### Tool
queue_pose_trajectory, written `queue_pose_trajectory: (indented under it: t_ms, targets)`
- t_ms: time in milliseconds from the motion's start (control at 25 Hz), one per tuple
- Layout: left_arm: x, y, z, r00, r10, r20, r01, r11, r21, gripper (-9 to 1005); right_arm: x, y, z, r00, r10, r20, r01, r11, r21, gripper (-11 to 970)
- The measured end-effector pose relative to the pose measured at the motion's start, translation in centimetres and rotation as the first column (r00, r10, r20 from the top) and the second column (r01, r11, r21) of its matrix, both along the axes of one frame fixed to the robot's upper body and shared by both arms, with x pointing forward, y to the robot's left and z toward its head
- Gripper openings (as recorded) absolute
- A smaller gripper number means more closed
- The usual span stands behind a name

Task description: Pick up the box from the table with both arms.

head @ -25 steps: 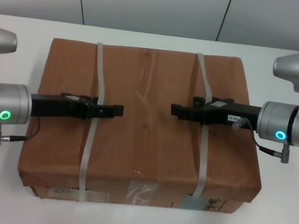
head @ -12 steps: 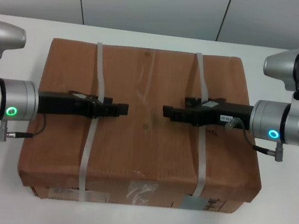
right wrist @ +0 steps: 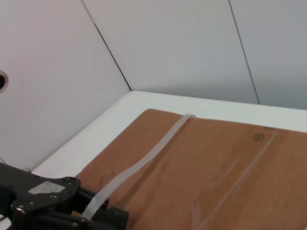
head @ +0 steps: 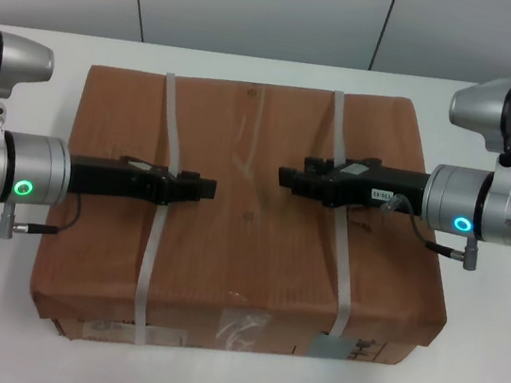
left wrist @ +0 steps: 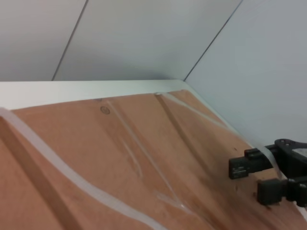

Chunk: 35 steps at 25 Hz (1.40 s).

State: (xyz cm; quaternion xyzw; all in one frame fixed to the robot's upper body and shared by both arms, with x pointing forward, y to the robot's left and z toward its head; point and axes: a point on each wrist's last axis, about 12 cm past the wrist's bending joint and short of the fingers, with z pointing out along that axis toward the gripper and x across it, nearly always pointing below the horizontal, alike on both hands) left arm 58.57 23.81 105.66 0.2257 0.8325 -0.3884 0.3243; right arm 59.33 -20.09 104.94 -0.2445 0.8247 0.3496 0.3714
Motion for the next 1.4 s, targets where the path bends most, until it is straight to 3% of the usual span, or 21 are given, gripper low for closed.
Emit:
queue_pose_trajectory:
  t_ms: [80, 160, 280, 520, 640, 1040, 1400]
  targets:
    - [0.1, 0.0, 0.1, 1.0, 0.001, 0.009, -0.001, 1.0, -0.002, 502, 0.0, 0.0, 0.0, 1.0, 0.001, 0.012, -0.001, 1.0, 0.004, 766]
    - [0.1, -0.1, 0.1, 1.0, 0.001, 0.016, -0.001, 1.0, -0.005, 451, -0.2, -0.1, -0.1, 1.0, 0.005, 0.018, -0.005, 1.0, 0.001, 525]
    - [0.1, -0.1, 0.1, 1.0, 0.002, 0.021, -0.001, 1.0, -0.007, 221, -0.3, 0.0, -0.3, 0.999, 0.018, 0.032, -0.018, 1.0, -0.01, 417]
    - [0.0, 0.0, 0.1, 1.0, -0.003, 0.03, 0.003, 1.0, -0.002, 90, -0.4, 0.0, -0.3, 0.999, 0.021, 0.044, -0.021, 1.0, -0.011, 194]
    - [0.0, 0.0, 0.0, 0.999, -0.003, 0.032, 0.003, 1.0, -0.001, 90, -0.3, -0.1, -0.3, 0.998, 0.016, 0.056, -0.016, 1.0, -0.003, 78]
    - [-0.2, 0.1, -0.1, 0.998, -0.007, 0.055, 0.008, 1.0, -0.004, 91, -0.5, -0.3, -0.4, 0.998, 0.01, 0.062, -0.01, 1.0, 0.001, 17]
    - [-0.5, 0.2, 0.3, 0.995, -0.038, 0.092, 0.041, 0.999, -0.031, 87, -1.4, -1.0, 0.1, 0.987, 0.01, 0.162, -0.024, 0.996, 0.085, 10]
